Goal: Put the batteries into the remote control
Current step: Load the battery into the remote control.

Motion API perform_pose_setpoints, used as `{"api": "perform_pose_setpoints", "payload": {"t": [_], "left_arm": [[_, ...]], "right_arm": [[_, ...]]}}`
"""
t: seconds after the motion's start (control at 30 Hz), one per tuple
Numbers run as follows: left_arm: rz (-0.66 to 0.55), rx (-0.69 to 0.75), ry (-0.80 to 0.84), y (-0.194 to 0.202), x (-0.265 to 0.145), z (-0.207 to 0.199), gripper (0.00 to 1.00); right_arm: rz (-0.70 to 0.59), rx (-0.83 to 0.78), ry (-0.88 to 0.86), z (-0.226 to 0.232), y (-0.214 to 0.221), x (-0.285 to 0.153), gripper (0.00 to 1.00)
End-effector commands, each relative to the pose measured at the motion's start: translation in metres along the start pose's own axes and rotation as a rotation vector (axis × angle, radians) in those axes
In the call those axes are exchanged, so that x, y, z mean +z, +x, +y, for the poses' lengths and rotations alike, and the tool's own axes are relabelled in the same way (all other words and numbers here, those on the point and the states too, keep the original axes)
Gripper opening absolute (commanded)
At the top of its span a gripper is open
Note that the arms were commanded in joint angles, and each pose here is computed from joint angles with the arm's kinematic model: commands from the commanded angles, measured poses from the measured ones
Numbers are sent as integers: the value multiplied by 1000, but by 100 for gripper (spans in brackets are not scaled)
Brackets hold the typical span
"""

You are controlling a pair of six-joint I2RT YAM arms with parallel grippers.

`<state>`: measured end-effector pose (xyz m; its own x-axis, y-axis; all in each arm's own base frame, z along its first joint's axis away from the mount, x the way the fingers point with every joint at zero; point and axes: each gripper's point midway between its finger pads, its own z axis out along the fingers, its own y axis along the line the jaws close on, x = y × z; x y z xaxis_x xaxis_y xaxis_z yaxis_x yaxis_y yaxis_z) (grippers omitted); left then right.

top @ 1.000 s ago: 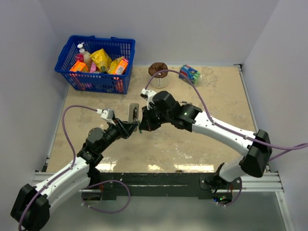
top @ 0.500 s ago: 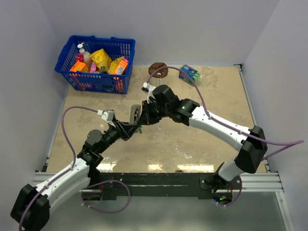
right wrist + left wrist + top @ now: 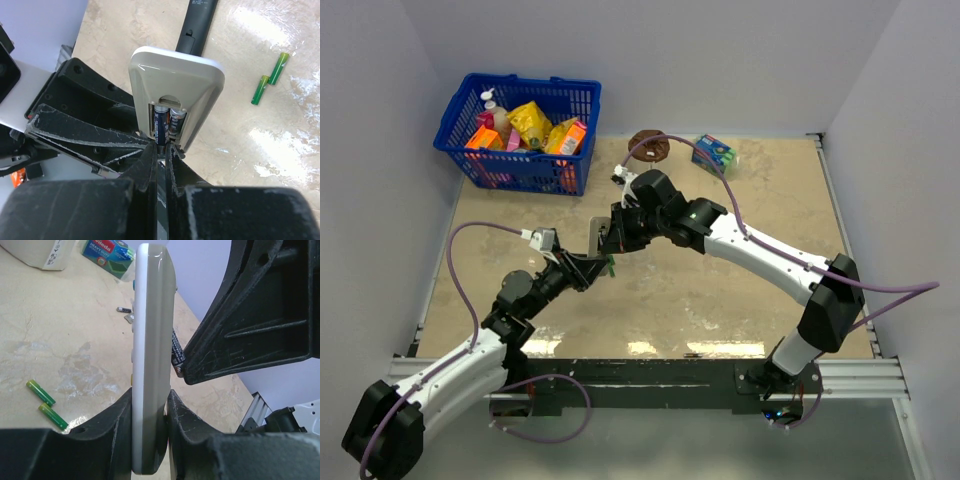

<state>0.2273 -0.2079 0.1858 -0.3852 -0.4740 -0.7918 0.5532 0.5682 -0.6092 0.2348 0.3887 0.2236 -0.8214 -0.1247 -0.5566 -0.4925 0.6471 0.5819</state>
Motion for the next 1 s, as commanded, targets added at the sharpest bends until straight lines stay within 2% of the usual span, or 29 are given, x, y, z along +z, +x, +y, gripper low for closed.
{"api": "perform_pose_setpoints", "payload": {"t": [0.0,0.4,0.77,0.97], "left_arm": [[-55,-69,58,-12,2,-17,0],[-105,-225,87,-24,6,-27,0],[-126,-306,88,-30,7,-30,0],[-132,-318,76,-30,6,-27,0]], "right_arm": [[-61,26,-16,10,-26,-5,0],[-21,15,19,6,-33,6,2],[-11,-3,58,-1,-38,6,20],[0,-10,58,1,-39,6,27]]}}
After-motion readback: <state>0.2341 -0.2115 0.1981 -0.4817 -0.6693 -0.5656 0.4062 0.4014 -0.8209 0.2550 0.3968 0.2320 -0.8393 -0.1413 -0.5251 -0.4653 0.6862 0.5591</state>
